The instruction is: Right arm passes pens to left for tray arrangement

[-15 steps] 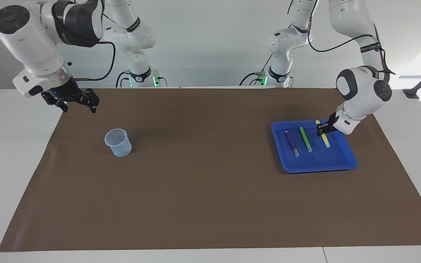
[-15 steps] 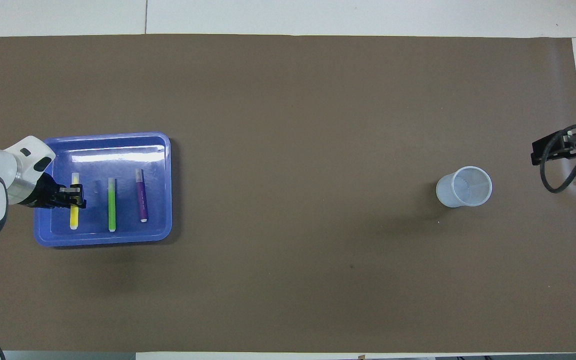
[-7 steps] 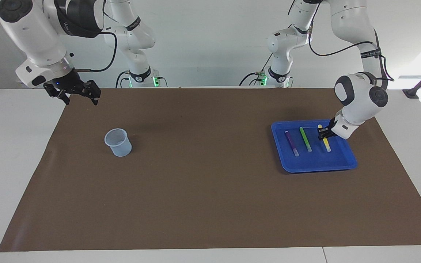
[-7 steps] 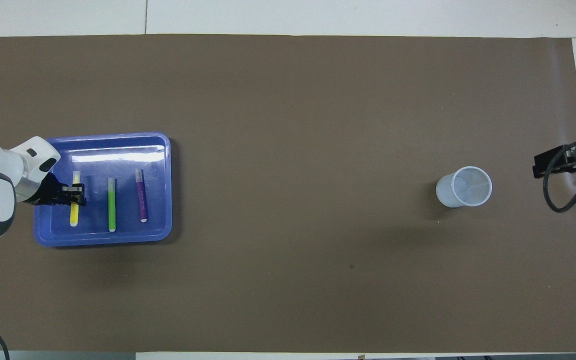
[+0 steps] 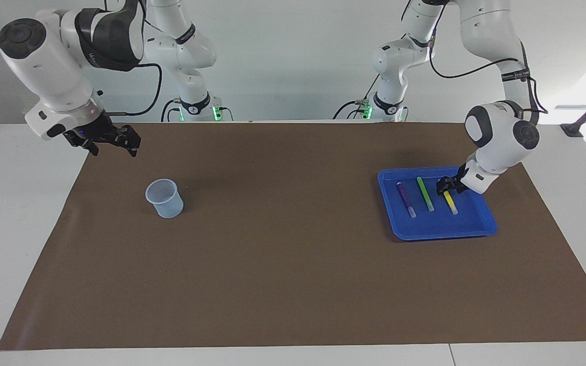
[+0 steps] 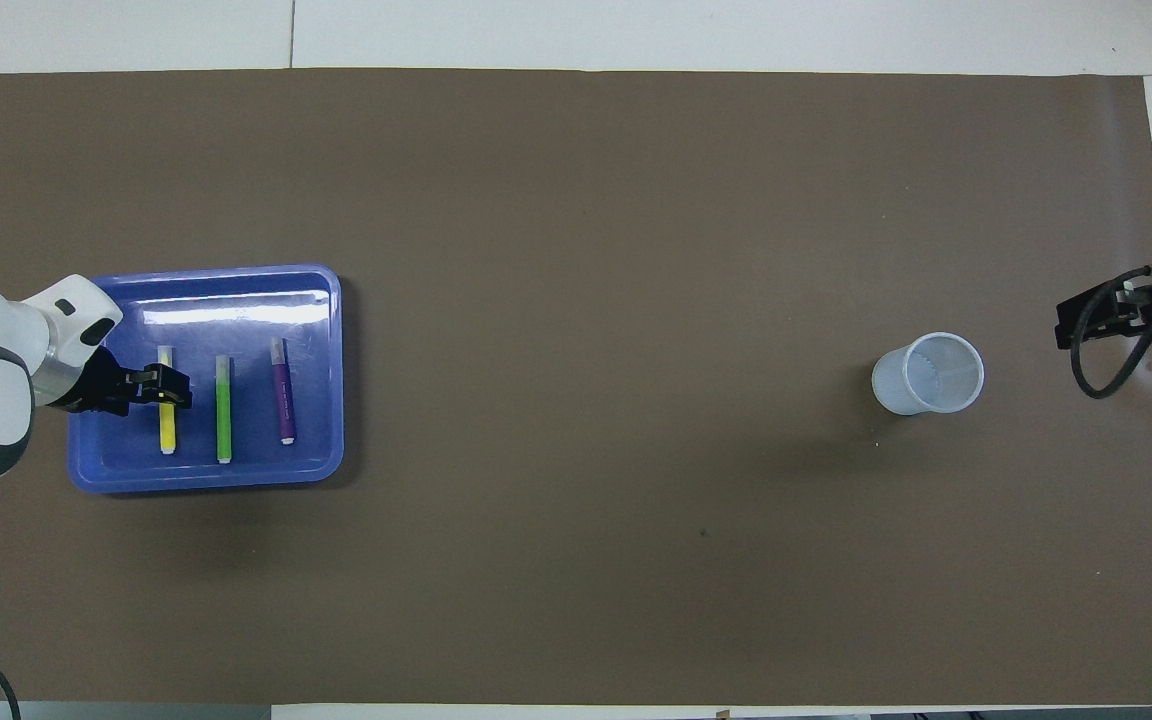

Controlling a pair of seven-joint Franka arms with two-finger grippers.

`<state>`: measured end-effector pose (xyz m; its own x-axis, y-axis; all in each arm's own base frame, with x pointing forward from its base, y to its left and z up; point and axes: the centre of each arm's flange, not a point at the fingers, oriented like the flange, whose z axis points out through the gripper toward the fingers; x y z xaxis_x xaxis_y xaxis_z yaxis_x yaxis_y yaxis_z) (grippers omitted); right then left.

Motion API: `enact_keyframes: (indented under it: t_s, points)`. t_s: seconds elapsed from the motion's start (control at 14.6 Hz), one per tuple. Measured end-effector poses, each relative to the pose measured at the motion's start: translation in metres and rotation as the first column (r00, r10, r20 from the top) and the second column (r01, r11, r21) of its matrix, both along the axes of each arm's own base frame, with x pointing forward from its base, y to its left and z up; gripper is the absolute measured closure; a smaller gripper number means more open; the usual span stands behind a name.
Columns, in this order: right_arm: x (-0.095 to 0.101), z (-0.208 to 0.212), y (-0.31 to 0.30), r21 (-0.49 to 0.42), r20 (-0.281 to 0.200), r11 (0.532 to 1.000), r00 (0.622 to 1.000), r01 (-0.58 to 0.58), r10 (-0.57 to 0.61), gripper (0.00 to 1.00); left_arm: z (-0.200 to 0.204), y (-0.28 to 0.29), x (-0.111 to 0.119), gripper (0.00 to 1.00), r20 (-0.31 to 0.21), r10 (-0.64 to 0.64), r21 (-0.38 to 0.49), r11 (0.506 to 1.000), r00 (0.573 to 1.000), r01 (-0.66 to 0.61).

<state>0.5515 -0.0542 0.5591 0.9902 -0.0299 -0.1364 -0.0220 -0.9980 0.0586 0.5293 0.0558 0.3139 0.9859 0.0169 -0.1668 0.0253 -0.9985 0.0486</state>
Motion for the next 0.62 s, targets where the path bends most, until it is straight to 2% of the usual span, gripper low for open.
enact_keyframes:
  t_s: [0.07, 0.34, 0.62]
  points:
    - [0.0, 0.005, -0.001, -0.001, 0.009, 1.0, 1.0, 0.001, -0.001, 0.0, 0.0, 0.0, 0.0, 0.01, 0.0, 0.0, 0.0, 1.0, 1.0, 0.0]
    - [-0.005, 0.018, 0.002, -0.001, 0.034, 1.0, 0.999, -0.004, 0.004, 0.0, 0.012, 0.001, 0.007, 0.0, 0.009, 0.0, 0.001, 1.0, 1.0, 0.0]
    - [-0.009, 0.029, 0.011, -0.002, 0.054, 1.0, 0.998, -0.02, 0.02, 0.0, 0.071, -0.022, 0.032, 0.0, 0.005, -0.009, 0.006, 1.0, 1.0, 0.009]
